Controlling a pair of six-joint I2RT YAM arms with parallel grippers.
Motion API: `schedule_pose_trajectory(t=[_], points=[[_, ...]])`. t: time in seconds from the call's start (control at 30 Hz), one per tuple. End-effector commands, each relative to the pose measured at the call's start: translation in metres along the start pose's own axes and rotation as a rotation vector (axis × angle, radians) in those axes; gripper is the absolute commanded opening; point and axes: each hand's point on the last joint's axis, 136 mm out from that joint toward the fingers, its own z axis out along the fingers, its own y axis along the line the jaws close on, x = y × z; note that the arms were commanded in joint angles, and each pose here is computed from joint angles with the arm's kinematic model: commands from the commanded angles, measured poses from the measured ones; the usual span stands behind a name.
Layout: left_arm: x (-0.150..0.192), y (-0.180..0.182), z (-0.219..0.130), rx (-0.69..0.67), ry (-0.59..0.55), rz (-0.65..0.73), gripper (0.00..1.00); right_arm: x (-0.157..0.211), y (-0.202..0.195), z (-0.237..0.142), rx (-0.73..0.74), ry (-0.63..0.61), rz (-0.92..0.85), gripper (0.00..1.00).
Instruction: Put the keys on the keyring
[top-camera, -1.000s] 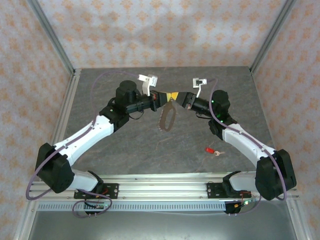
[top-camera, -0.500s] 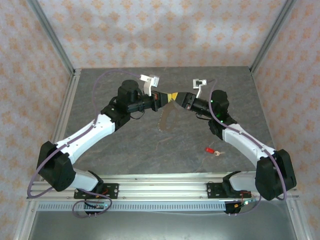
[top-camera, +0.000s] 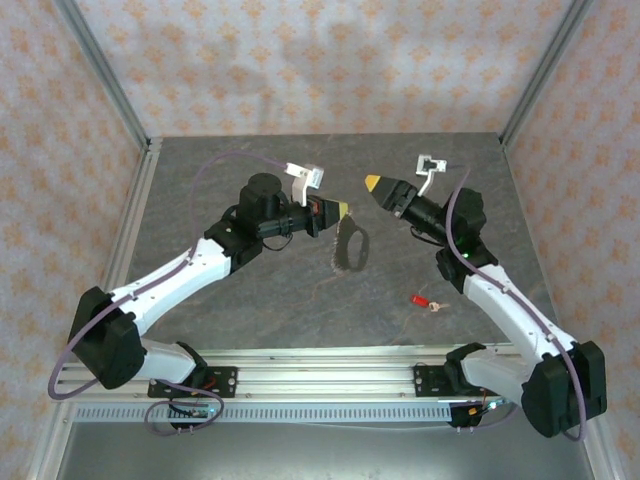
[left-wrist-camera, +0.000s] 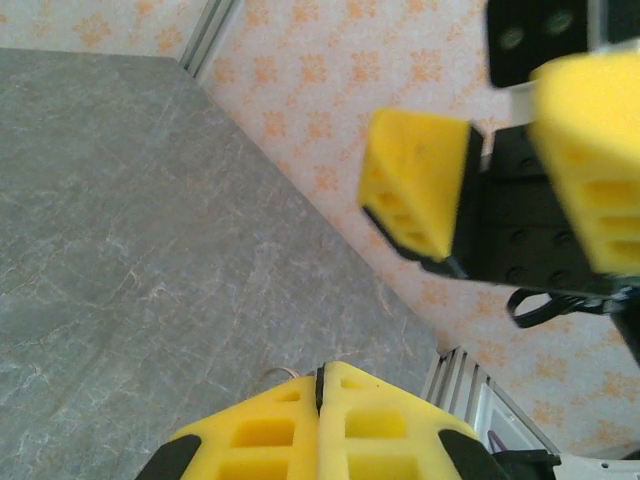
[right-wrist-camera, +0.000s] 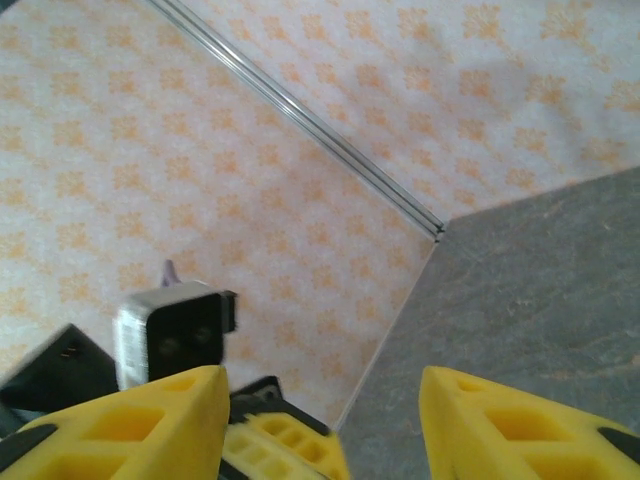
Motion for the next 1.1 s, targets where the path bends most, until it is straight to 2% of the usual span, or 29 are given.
schedule_pose_trajectory(t=[0.0,0.23,1.07], points=[[-0.026,-0.021,-0.011,0.058,-0.094,0.055,0.00,0.007,-0.007,0.000,-0.003,0.014,-0.028,0.51],[-0.031,-0.030,-0.015,0.088,-0.115,0.074,0.00,0.021,0.004,-0.003,-0.071,0.078,-0.041,0.48],[-0.040,-0.039,-0.017,0.116,-0.135,0.084,0.00,0.047,0.024,0.003,-0.155,0.115,0.002,0.39]])
